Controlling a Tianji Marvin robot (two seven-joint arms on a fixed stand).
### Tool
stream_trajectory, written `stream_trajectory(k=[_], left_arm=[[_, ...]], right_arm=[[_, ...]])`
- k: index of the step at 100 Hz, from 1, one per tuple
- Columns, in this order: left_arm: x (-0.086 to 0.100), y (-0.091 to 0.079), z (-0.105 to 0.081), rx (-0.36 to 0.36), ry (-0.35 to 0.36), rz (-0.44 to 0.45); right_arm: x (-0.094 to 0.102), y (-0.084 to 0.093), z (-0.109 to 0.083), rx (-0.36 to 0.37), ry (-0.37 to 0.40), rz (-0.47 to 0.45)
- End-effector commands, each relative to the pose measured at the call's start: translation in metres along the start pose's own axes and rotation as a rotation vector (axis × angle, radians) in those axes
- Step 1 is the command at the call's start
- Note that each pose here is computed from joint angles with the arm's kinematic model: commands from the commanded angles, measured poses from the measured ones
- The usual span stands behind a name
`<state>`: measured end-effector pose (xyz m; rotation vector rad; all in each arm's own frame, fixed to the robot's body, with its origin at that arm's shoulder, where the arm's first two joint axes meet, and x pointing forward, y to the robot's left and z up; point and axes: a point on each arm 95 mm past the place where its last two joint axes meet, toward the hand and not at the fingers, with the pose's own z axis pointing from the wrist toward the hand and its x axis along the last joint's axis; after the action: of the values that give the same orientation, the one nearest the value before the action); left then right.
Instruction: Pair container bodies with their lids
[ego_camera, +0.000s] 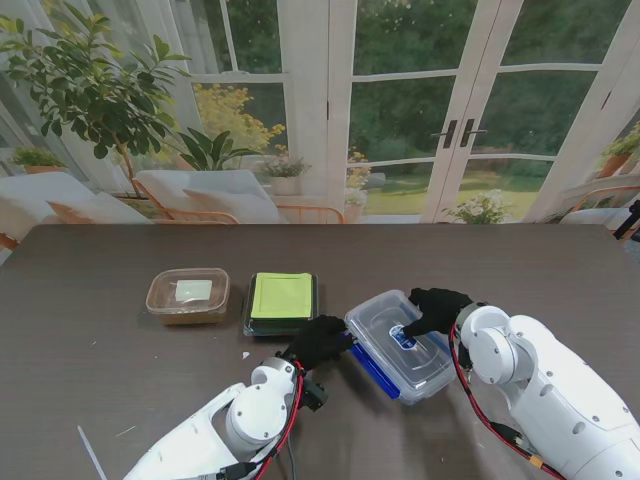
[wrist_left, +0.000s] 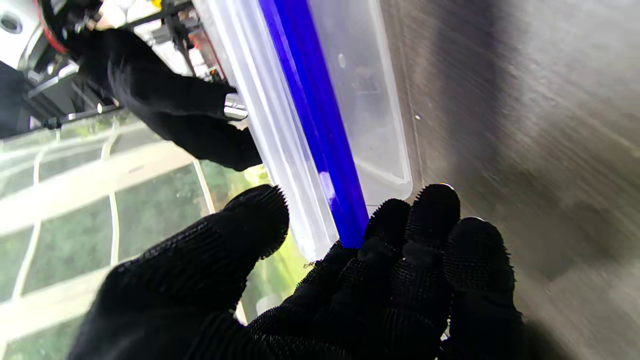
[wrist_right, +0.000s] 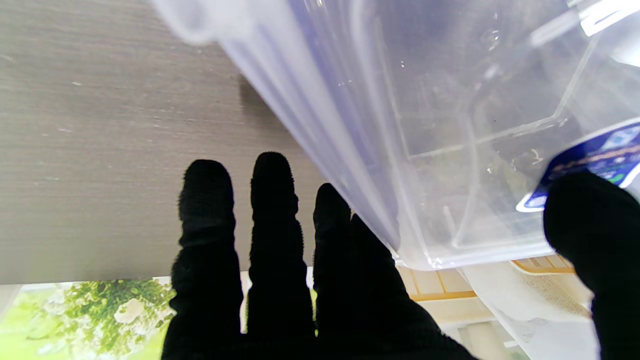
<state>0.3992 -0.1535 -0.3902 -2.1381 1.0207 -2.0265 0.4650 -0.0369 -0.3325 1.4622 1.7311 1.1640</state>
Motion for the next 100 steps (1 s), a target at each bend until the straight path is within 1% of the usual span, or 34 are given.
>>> stream_trajectory(k=[1,9,32,52,92,100], left_arm=[[0.014,0.0,0.004,-0.035,0.059,0.029],[0.012,0.0,0.002,-0.057,0.073,0.062],[0.009,0.001,-0.003,-0.083,0.052,0.054],[0.005,0.001,-0.006,-0.079,0.035,0.042],[0.004,0.0,-0.008,-0.066,0.028,0.022],[0.005,0.001,-0.008,-0.065,0.024,0.018]], right_arm=[[0.011,-0.021,0.0,0.06,0.024,-0.003],[0.011,-0.021,0.0,0.06,0.025,-0.005],[0.013,-0.019,-0.001,0.041,0.026,-0.024],[0.016,-0.012,-0.004,-0.01,0.018,-0.035],[0.023,0.0,-0.014,-0.1,0.015,-0.069],[0.023,0.002,-0.014,-0.104,0.009,-0.077]])
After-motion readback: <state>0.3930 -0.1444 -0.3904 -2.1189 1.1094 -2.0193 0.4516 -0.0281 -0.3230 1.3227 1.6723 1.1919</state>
